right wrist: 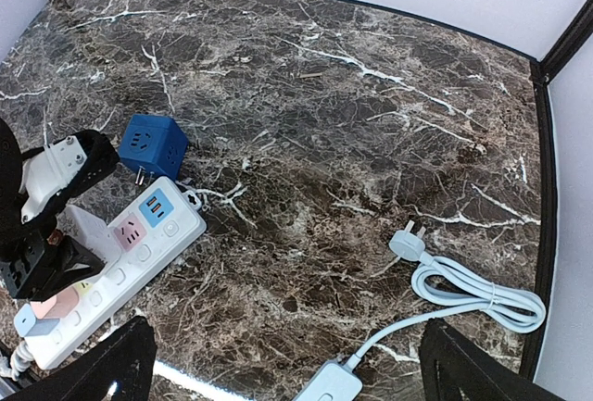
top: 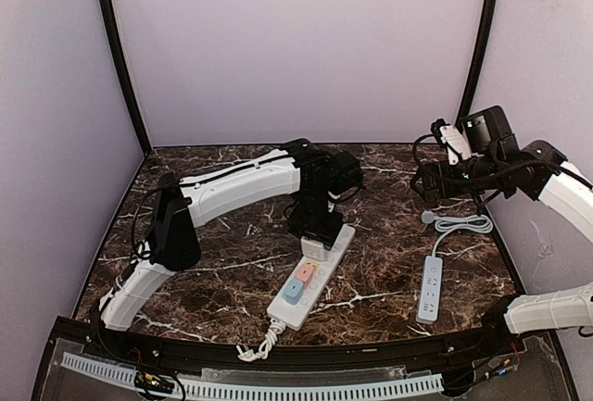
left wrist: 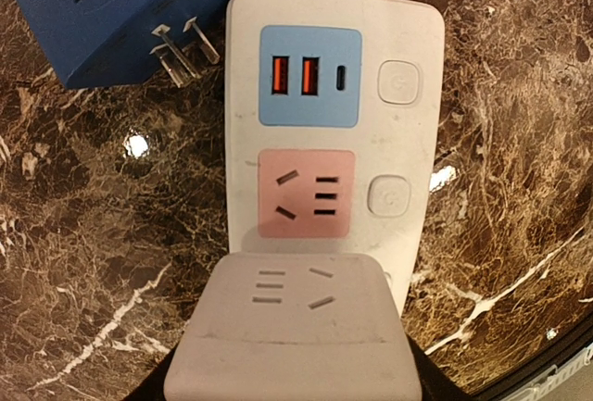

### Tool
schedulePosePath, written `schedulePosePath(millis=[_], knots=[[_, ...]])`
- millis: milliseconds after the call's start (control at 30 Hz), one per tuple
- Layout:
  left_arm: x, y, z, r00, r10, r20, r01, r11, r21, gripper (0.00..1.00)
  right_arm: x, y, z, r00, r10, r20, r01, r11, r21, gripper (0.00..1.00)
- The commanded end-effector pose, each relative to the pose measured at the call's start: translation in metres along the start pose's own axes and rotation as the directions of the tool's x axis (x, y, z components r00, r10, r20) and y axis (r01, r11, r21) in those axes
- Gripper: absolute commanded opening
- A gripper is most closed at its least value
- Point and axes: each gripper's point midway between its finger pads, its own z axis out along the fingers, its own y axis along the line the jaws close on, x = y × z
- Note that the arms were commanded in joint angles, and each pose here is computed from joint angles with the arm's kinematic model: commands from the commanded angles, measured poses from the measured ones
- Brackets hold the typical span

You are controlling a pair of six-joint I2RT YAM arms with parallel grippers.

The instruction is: Insert the plug

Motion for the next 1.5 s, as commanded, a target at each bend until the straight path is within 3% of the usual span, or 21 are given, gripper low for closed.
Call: schedulePosePath(millis=[0, 367, 867, 1100, 1300, 1467], knots=[[0.028, -0.007, 0.05, 0.992, 0.018, -0.127, -0.023, 0.999, -0.035, 0.01, -0.001, -0.003, -0.001, 1.0, -0.007, 0.002, 0.007, 1.0, 0.009, 0.99], [0.03, -0.004, 0.062, 0.991, -0.017, -0.129, 0.006, 0.997, -0.081, 0.01, 0.002, -0.004, 0.0, 1.0, -0.005, -0.005, 0.005, 1.0, 0.013, 0.99], [0.038, -0.006, 0.088, 0.986, 0.074, -0.147, -0.091, 0.99, -0.112, 0.01, 0.005, -0.005, 0.0, 1.0, -0.002, -0.012, 0.002, 1.0, 0.02, 0.99], [0.043, -0.008, 0.102, 0.983, 0.08, -0.164, -0.097, 0.991, -0.094, 0.01, 0.005, -0.005, 0.0, 1.0, 0.0, -0.015, 0.001, 1.0, 0.022, 0.99], [0.051, -0.015, 0.107, 0.978, -0.007, -0.211, -0.001, 0.999, -0.037, 0.01, 0.004, -0.006, -0.001, 1.0, 0.002, -0.017, -0.001, 1.0, 0.025, 0.99], [0.047, -0.017, 0.108, 0.981, 0.035, -0.193, -0.041, 0.999, -0.024, 0.01, 0.005, -0.005, 0.0, 1.0, 0.004, -0.021, -0.003, 1.0, 0.022, 0.99]])
